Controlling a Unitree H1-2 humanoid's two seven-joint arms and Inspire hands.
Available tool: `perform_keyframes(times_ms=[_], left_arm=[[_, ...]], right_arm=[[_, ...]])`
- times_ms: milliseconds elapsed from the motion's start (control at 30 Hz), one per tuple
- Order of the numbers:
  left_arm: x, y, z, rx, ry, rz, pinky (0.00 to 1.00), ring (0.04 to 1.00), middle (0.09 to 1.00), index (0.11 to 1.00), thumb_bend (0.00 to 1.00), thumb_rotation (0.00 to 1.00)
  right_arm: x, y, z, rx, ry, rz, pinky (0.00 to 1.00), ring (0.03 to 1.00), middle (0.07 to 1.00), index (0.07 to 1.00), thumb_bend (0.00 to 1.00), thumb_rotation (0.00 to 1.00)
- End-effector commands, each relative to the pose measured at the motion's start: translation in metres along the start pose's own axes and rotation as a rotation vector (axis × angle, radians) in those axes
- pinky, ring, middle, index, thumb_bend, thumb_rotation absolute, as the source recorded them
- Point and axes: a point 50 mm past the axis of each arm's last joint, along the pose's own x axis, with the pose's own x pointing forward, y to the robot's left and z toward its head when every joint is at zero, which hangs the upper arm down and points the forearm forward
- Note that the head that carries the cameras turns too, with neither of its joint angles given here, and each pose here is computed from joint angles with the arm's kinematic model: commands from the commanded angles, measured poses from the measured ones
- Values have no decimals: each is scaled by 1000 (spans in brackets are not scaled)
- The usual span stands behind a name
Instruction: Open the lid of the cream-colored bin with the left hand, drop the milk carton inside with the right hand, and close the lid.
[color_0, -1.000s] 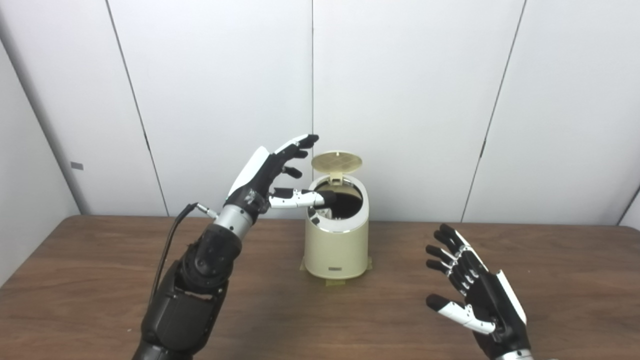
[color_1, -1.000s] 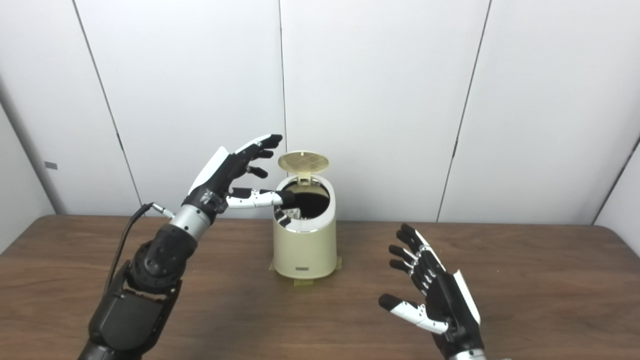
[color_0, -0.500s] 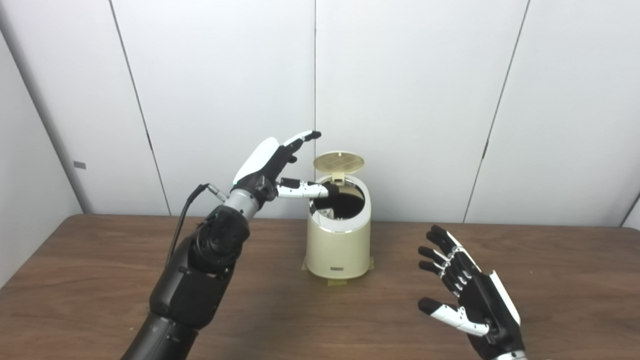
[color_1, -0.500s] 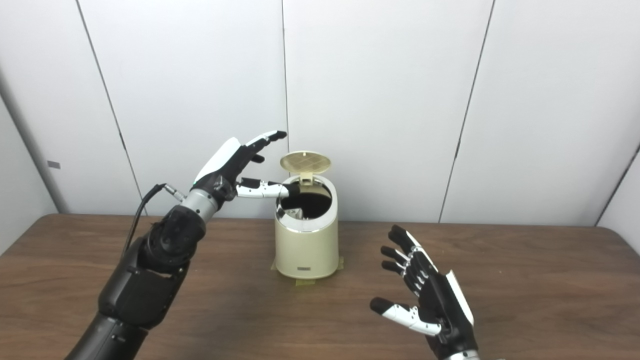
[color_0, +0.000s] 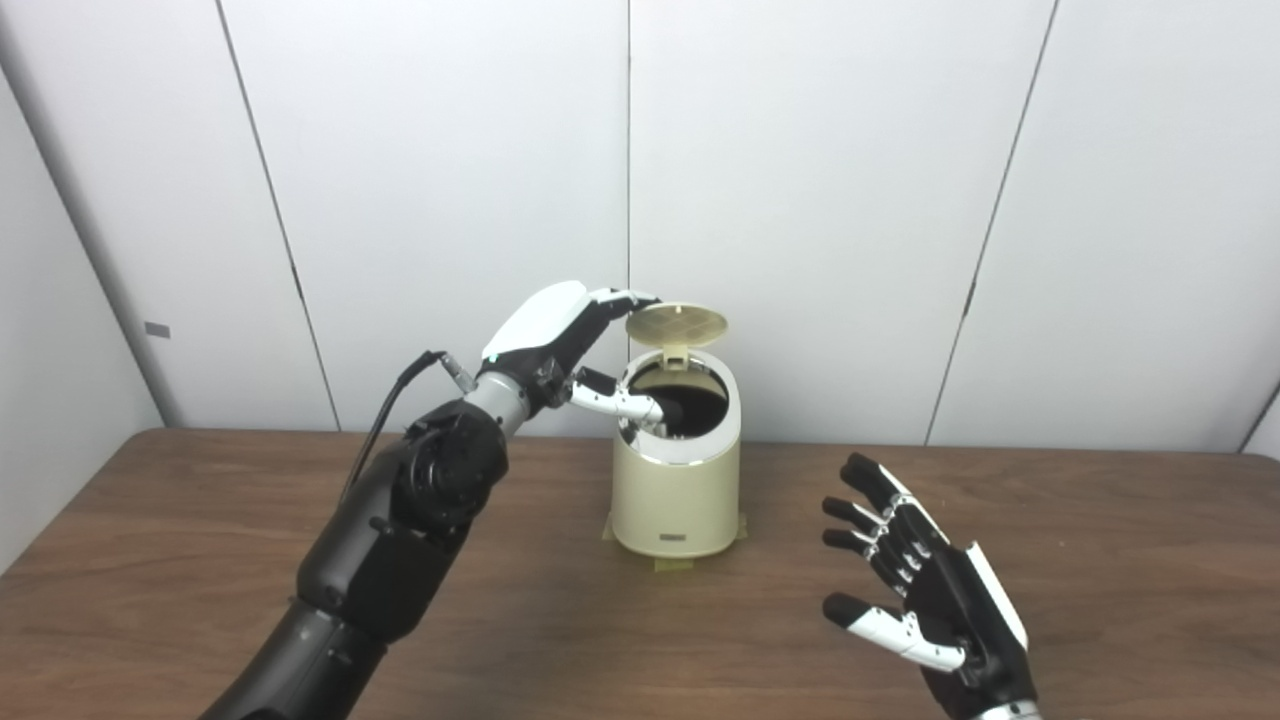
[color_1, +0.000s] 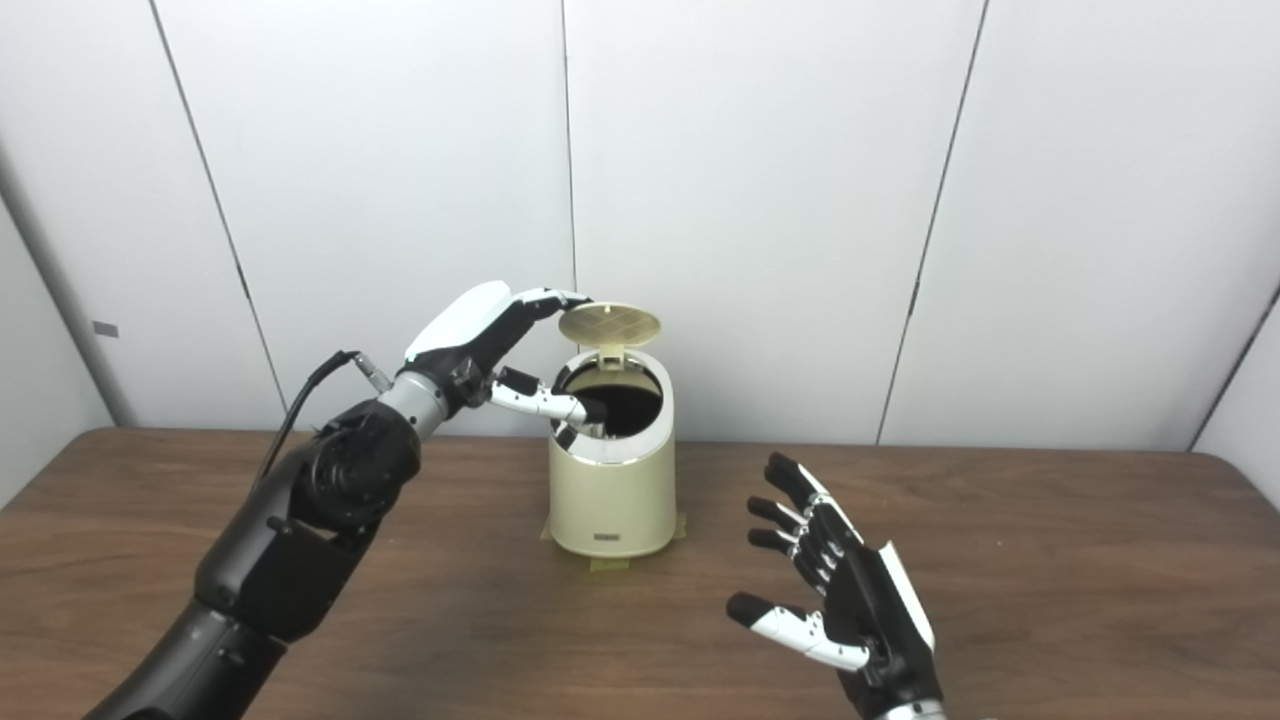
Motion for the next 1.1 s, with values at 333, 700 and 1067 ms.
perform_keyframes(times_ms=[333,700,1067], left_arm=[[5,37,21,56,-86,38,962,975,870,808,870,354],[-4,35,16,57,-95,9,1000,984,863,823,865,360],[-13,26,14,47,-119,-36,1000,972,866,830,880,364]], right_arm=[[11,2,18,-30,-77,-30,722,813,899,863,770,352],[12,11,21,-38,-78,-64,688,795,880,842,743,356],[13,16,27,-18,-76,-70,685,809,886,849,727,330]])
